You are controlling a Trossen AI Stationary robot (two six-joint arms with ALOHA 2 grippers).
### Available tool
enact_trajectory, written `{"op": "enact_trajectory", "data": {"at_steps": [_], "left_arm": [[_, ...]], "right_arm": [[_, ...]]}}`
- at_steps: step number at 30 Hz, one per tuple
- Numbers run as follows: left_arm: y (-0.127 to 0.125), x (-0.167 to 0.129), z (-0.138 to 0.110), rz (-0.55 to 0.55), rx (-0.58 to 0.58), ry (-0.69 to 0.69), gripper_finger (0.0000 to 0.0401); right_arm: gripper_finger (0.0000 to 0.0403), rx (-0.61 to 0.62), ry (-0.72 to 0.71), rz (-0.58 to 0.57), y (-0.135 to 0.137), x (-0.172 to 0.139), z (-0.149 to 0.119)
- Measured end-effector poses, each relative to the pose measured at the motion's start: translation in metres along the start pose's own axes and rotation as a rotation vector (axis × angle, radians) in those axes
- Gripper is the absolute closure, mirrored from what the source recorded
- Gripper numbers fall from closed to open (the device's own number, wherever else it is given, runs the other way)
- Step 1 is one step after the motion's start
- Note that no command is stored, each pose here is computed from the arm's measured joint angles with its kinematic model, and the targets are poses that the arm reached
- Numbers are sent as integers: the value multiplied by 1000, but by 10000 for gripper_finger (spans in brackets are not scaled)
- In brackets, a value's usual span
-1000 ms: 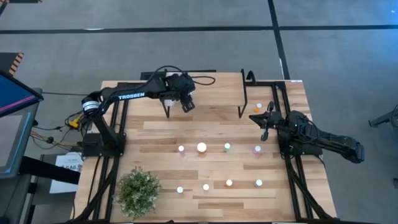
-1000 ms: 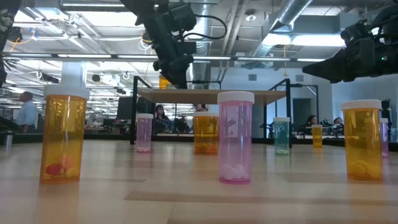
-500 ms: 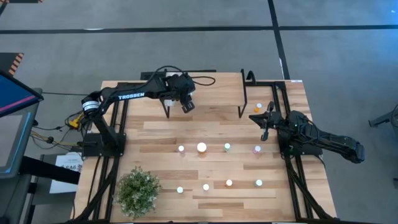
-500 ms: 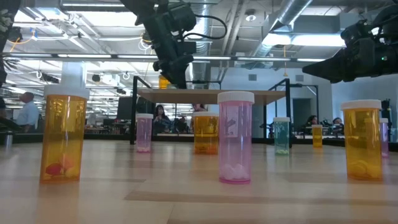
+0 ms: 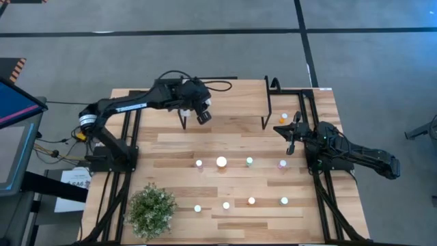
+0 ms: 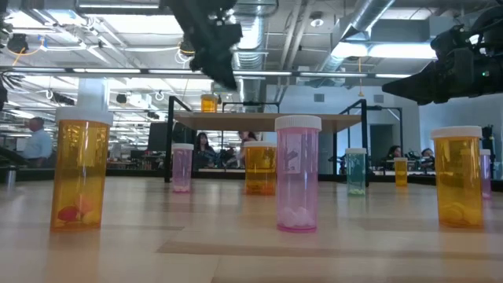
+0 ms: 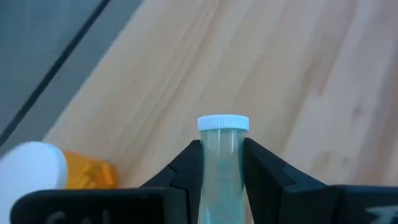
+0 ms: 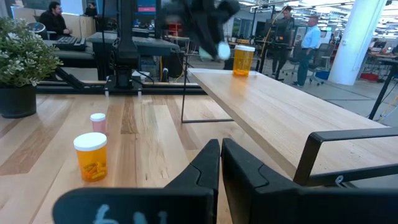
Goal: Pick and place medicine bottles onto shelf by color
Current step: Put the blue pill bottle on the shelf
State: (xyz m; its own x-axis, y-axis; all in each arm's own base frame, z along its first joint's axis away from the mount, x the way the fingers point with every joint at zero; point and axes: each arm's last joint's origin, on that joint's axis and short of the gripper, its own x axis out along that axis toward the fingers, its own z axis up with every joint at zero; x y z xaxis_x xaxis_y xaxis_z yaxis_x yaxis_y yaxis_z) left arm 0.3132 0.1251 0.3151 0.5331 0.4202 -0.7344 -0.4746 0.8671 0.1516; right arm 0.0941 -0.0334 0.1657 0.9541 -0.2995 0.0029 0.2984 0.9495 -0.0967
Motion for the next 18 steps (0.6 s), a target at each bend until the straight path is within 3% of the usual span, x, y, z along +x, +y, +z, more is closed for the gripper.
{"op": "enact_trajectory", "data": {"at_steps": [10,18], "left_arm": [[-31,-77,5,-135,35,-310,324],[-43,-93,-25,-214,38,-451,323]], "right_arm": [[360,0,0,0,0,0,0],[360,0,0,0,0,0,0]]}}
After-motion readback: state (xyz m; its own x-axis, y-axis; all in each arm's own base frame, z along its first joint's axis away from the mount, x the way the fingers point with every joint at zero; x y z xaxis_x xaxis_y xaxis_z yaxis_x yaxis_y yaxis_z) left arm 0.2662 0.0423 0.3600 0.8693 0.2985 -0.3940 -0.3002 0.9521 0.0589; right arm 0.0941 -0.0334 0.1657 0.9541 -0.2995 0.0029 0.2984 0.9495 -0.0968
